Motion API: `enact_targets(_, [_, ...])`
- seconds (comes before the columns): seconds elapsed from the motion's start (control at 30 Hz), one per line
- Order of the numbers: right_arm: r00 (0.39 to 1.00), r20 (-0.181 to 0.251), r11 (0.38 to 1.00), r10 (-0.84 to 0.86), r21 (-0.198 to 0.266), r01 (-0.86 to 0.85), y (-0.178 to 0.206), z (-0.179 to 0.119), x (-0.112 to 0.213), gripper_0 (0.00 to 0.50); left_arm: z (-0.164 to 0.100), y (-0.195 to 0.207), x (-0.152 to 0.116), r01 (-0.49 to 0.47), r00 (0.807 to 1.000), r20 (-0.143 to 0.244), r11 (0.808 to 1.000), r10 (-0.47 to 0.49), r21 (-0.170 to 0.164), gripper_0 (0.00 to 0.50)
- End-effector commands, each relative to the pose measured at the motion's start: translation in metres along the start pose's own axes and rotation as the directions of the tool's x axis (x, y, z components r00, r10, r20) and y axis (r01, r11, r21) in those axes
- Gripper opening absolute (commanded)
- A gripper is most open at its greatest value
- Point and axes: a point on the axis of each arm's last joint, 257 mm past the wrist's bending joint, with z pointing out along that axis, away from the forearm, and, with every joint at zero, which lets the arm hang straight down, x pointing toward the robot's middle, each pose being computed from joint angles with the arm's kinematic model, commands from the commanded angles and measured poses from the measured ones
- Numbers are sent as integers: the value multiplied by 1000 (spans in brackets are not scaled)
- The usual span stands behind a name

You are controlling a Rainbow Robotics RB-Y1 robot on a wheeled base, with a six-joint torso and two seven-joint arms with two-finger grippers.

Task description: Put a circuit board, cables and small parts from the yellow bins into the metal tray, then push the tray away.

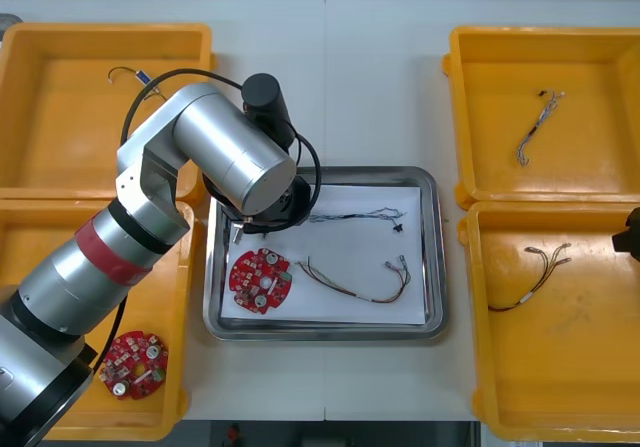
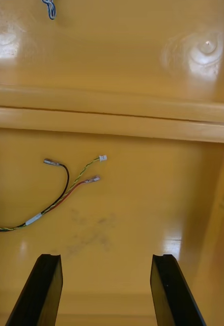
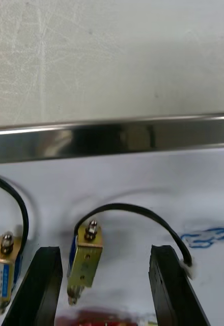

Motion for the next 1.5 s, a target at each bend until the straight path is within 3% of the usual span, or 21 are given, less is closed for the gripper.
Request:
enact_targets(0.03, [999,22,998,43,35,-43,-15,-14,-2,500,-40,-24,-23,62,996,56,996,-65,58,500])
enact_targets(0.37, [997,21,997,75,20,-75,-11,-14,-1,500,-77,14,-48,114,988,99,993,-117,43,500])
enact_targets(0.6, [998,32,998,57,7,-58,-6,-19,-8,500,-106,57,-58,101,991,82,994,-105,52,500])
enact_targets(0.73, [1000,25,1000,6,-26,-5,8,-22,-12,500,-126,87,-61,104,991,77,994,-107,37,500])
enact_targets(1.0, [983,49,975,-176,-132,181,66,-37,-34,500,-158,141,-72,93,990,102,996,-92,3,500])
enact_targets(1.2, [950,81,929,-300,-201,310,115,-46,-46,500,-168,177,-64,122,989,87,993,-121,-8,500])
enact_targets(1.5, [858,132,822,-496,-248,513,196,-49,-45,500,-161,232,-25,134,991,42,986,-130,-98,500])
